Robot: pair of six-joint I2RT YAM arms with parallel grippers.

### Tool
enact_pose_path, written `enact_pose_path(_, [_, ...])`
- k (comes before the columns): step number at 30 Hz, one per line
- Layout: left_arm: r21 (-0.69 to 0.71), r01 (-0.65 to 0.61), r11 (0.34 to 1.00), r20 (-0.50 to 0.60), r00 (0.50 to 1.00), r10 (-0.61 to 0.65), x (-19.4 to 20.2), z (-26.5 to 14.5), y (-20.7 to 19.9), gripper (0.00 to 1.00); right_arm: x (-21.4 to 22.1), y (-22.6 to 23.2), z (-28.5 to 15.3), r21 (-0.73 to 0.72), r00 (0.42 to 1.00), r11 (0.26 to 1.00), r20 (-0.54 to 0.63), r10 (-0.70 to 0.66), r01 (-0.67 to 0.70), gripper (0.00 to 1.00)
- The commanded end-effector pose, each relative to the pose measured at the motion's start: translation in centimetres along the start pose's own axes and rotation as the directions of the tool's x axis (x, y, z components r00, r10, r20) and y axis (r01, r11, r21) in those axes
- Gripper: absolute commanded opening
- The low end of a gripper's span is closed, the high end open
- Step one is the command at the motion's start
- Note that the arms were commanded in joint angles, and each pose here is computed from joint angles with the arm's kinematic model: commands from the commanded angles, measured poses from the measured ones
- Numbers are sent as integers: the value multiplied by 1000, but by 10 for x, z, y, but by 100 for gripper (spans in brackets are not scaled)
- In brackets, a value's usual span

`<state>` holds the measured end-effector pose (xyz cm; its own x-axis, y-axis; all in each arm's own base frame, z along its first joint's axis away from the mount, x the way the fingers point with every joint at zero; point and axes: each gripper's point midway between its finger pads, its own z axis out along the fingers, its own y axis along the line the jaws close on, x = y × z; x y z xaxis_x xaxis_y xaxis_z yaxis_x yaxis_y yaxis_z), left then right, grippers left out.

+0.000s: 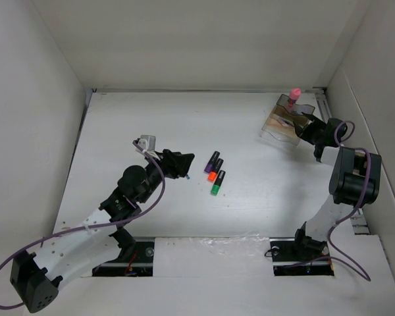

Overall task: Sort the stationery into containers
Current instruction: Place the pen in the storage box.

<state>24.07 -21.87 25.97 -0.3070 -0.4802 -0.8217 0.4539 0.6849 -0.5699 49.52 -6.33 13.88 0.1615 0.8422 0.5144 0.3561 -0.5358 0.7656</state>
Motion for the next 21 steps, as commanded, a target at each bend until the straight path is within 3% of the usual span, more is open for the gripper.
enact_pose_path(1, [39, 14, 999, 42, 999, -16, -11, 1, -9, 58, 20, 41, -13, -89, 999, 996, -42, -13, 9, 57])
enact_pose_path(6, [34, 13, 999, 35, 999, -14, -8, 2, -8, 58, 54, 70, -36, -174, 988, 979, -97, -120, 102, 57])
enact_pose_path(8, [34, 13, 999, 35, 999, -14, -8, 2, -8, 58, 75, 83, -51, -230, 967, 953, -114, -228, 198, 57])
enact_pose_path(11, [12, 12, 1000, 39, 999, -12, -8, 2, -3, 58, 126, 88, -68, -302, 897, 892, -183, -402, 337, 39])
enact_pose_path(12, [12, 12, 1000, 39, 999, -12, -8, 2, -3, 58, 137, 81, -69, -321, 852, 852, -192, -487, 415, 22])
enact_pose_path(15, [-50, 28, 998, 58, 998, -25, -10, 0, 9, 58, 186, 54, -77, -354, 700, 742, -266, -663, 569, 0])
enact_pose_path(18, [-169, 63, 984, 140, 989, -39, -25, -9, 31, 58, 239, 11, -95, -383, 548, 676, -399, -735, 629, 0])
enact_pose_path(21, [-280, 141, 950, 261, 963, -66, -46, -28, 54, 68, 290, -22, -115, -424, 389, 574, -448, -805, 701, 0])
